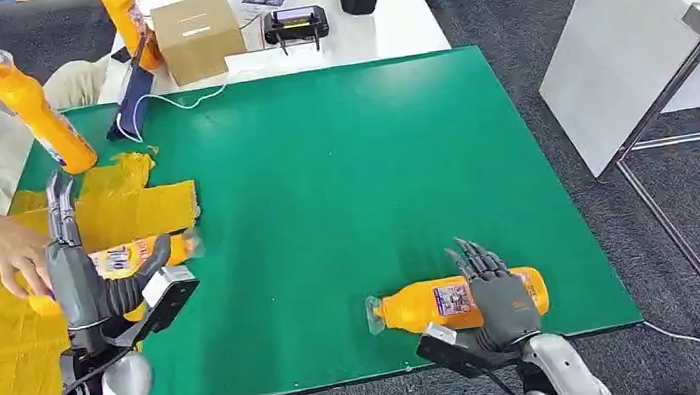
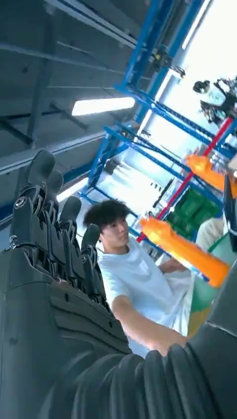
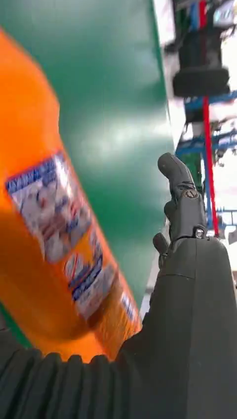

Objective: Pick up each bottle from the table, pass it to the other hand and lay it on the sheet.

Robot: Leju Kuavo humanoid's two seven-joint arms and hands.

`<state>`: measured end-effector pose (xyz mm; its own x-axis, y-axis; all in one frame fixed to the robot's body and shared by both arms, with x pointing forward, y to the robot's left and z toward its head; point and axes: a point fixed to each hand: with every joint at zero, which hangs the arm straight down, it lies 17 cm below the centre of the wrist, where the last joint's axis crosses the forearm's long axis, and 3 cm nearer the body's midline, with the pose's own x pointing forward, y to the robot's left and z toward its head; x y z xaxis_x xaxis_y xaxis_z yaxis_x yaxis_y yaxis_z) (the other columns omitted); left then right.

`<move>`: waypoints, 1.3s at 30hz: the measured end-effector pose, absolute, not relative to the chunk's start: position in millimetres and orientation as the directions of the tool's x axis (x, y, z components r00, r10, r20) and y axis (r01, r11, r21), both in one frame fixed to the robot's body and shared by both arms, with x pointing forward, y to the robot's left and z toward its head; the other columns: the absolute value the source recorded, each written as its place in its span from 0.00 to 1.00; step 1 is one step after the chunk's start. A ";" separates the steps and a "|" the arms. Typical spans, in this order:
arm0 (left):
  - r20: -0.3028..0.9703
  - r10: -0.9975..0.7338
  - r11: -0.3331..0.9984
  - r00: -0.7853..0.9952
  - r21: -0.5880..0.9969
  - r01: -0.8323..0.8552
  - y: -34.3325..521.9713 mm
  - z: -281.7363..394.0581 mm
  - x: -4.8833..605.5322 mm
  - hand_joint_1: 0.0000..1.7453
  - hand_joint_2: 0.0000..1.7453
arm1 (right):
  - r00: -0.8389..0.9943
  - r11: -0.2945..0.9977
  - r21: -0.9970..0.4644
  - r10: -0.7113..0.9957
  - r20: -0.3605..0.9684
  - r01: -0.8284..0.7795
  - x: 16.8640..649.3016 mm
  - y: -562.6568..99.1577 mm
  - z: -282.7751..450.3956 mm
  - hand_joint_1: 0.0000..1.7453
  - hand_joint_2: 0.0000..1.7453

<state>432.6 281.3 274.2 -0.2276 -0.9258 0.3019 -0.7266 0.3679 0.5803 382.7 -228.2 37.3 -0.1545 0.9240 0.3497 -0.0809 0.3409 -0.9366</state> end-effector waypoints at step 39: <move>0.367 -0.828 0.558 -0.424 0.464 -0.688 213.8 303.9 397.3 0.00 1.00 | 0.097 0.213 -0.958 0.975 0.198 -0.190 401.8 -317.0 -19.9 1.00 1.00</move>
<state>397.3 213.8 303.9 -0.4242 -0.8278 0.3671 -0.6880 0.5582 0.4638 401.8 -317.0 -19.9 0.0972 0.9754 0.1980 -0.1897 0.2134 -0.9584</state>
